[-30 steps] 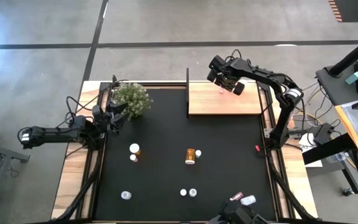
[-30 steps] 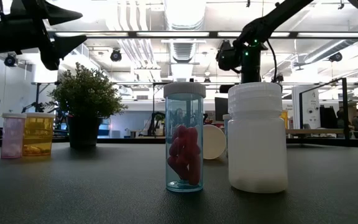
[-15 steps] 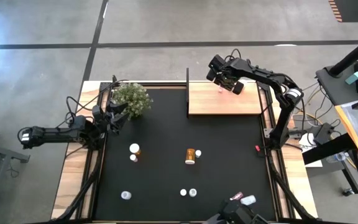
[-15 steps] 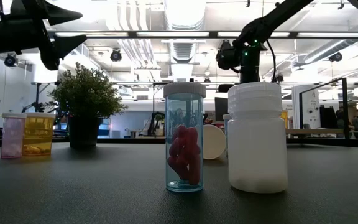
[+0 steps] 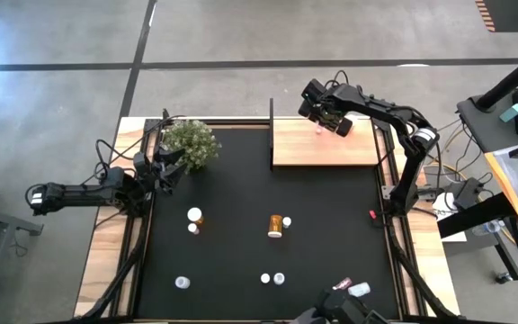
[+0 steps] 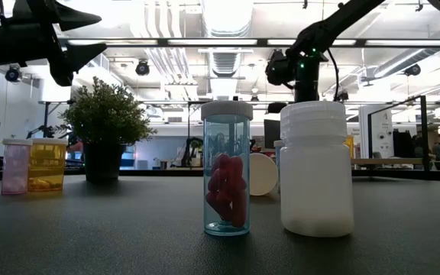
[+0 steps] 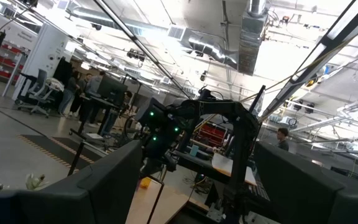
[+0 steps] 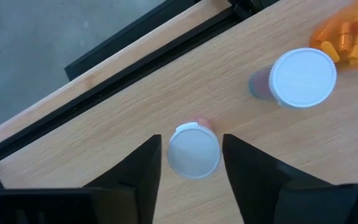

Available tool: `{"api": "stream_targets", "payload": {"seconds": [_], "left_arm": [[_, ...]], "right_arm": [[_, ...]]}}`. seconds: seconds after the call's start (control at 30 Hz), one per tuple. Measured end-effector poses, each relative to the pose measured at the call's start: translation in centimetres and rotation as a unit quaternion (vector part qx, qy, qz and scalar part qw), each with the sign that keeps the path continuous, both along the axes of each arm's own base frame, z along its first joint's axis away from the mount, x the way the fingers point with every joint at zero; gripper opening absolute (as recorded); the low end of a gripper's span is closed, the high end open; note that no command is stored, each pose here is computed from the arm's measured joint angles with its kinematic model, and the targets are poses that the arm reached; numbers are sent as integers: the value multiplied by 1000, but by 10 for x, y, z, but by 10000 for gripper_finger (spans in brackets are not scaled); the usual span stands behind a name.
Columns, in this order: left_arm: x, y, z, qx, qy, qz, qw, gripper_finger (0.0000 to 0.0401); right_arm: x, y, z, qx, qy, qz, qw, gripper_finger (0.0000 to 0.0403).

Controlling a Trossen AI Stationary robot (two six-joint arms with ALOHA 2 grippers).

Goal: Pick and place medicine bottles onto shelf by color
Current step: Put the top left pink pill bottle on the shelf, then put the top left white pill bottle on the shelf

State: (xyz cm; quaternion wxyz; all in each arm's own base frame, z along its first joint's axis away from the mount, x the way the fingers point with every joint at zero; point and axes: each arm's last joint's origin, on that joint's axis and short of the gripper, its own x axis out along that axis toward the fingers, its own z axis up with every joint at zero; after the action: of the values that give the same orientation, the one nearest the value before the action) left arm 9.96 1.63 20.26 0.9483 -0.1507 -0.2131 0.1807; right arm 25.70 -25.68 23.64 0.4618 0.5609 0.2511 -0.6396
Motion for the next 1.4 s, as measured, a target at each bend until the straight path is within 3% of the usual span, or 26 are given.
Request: {"api": "stream_targets", "payload": {"seconds": [0.23, 0.4, 0.6, 0.8, 0.97, 1.13, 1.4], "left_arm": [[0, 0, 0, 0, 0, 0, 1000, 295], [0, 0, 0, 0, 0, 0, 1000, 295], [0, 0, 0, 0, 0, 0, 1000, 295], [0, 0, 0, 0, 0, 0, 1000, 295], [0, 0, 0, 0, 0, 0, 1000, 295], [0, 0, 0, 0, 0, 0, 1000, 295], [0, 0, 0, 0, 0, 0, 1000, 295]], "right_arm": [[0, 1, 10, 10, -1, 4, 1000, 231], [-3, 12, 46, 1, -8, 37, 999, 268], [-10, 51, 93, -66, -41, 82, 994, 279], [-18, 108, 124, -175, -17, 115, 978, 274], [-25, 144, 146, -258, 15, 187, 948, 274], [-35, 172, 163, -298, 63, 347, 887, 272], [-40, 233, 176, -335, 20, 455, 825, 272]]}}
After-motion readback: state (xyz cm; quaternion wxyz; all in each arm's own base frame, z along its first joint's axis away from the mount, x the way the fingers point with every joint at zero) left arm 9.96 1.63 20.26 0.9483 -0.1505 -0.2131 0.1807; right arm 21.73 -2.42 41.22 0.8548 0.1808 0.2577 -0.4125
